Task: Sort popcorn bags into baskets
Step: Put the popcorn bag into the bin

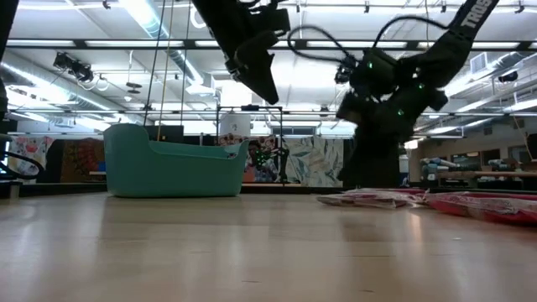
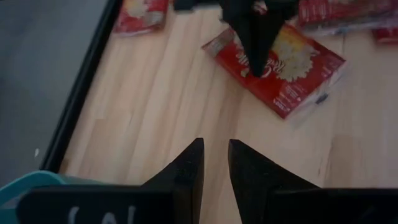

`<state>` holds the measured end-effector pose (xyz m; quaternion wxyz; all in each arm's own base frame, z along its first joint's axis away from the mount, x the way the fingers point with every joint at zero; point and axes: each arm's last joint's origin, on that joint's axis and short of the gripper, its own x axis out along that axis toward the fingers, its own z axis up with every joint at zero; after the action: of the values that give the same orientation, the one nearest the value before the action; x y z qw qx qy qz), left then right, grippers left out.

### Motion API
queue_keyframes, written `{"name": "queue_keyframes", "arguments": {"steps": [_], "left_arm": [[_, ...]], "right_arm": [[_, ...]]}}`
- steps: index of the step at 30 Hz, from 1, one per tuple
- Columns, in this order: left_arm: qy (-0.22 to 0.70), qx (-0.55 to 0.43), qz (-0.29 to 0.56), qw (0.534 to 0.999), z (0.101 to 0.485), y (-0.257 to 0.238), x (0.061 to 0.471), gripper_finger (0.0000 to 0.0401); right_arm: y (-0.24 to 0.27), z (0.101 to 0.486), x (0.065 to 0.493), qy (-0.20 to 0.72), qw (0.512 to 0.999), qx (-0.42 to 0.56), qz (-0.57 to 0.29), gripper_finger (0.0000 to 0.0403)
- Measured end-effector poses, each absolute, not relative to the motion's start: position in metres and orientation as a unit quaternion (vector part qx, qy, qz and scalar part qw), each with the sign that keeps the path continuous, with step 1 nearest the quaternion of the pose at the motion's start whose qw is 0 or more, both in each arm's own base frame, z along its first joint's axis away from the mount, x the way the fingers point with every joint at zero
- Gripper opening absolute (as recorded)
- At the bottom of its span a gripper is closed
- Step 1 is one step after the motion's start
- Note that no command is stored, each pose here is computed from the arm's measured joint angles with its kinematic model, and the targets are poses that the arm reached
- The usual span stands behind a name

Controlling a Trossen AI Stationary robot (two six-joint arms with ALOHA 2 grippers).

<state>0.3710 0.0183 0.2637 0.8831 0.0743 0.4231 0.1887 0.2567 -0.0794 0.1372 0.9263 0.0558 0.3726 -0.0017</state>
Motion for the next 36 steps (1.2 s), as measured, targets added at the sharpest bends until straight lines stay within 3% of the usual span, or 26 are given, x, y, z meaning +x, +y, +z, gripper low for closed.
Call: {"name": "queue_keyframes", "arguments": {"steps": [6,12,19,23,30,36], "left_arm": [[0.453,0.08,0.186,0.868,0.257,0.019,0.368,0.0078],[0.464,0.083,0.186,0.862,0.255,0.019,0.366,0.0078],[0.473,0.084,0.186,0.857,0.254,0.019,0.365,0.0078],[0.487,0.08,0.188,0.849,0.253,0.018,0.361,0.0078],[0.488,0.062,0.162,0.855,0.253,0.015,0.362,0.0078],[0.479,0.028,0.121,0.869,0.249,0.008,0.368,0.0078]], "right_arm": [[-0.073,0.159,0.244,0.395,0.913,0.043,-0.089,0.0008],[-0.059,0.155,0.226,0.486,0.864,0.045,-0.126,0.0008],[-0.068,0.146,0.226,0.5,0.837,0.025,-0.221,0.0008],[-0.07,0.133,0.23,0.517,0.835,0.061,-0.178,0.0008],[-0.058,0.131,0.263,0.46,0.886,0.053,0.005,0.0008],[-0.062,0.16,0.266,0.429,0.896,-0.03,-0.113,0.0008]]}}
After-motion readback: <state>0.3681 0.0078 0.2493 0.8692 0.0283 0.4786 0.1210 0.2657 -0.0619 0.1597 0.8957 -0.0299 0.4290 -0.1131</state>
